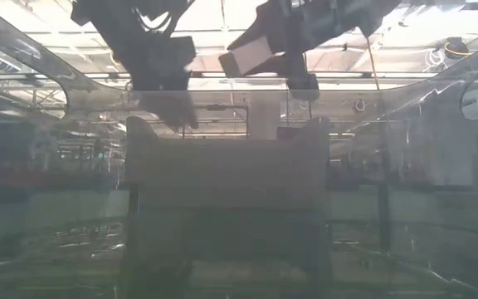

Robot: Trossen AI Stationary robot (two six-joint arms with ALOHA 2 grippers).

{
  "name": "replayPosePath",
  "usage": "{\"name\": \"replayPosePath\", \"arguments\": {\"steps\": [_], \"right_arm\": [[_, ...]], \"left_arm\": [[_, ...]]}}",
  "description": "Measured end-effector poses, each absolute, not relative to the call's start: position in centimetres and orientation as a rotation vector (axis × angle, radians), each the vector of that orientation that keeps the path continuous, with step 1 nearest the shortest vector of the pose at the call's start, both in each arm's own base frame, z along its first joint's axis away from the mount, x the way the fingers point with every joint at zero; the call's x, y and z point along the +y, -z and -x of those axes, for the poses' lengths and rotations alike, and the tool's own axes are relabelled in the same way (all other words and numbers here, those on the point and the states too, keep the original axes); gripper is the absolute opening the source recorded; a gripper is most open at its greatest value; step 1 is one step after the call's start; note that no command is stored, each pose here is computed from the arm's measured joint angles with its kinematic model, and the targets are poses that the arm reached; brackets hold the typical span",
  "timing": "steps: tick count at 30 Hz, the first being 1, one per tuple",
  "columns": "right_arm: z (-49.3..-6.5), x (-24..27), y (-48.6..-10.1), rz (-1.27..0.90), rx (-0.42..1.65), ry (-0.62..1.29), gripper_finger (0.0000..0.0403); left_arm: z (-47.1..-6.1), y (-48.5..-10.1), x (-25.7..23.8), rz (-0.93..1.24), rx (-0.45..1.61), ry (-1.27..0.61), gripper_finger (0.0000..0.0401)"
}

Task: Sort & place blocks by color
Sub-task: Put the top left light brown block into the gray bin

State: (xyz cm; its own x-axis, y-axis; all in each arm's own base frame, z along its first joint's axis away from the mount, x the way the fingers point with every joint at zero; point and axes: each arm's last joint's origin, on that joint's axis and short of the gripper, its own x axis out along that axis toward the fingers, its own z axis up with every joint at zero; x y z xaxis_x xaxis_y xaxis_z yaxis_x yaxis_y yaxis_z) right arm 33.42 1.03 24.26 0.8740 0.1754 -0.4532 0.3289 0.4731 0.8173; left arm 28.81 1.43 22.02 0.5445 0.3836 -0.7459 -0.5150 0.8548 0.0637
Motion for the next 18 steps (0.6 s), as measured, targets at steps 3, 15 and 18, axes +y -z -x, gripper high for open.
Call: {"name": "replayPosePath", "arguments": {"steps": [3,15,18], "right_arm": [[-33.2,2.1,-23.9,-1.076,0.560,0.121,0.0114],[-32.8,4.5,-23.2,-0.964,0.593,0.180,0.0159],[-32.8,4.4,-23.3,-0.905,0.591,0.163,0.0159]], "left_arm": [[-28.2,-21.6,2.0,0.167,0.909,-0.568,0.0300],[-27.7,-21.3,2.2,0.295,0.933,-0.638,0.0276],[-27.7,-21.3,2.1,0.354,0.927,-0.639,0.0275]]}}
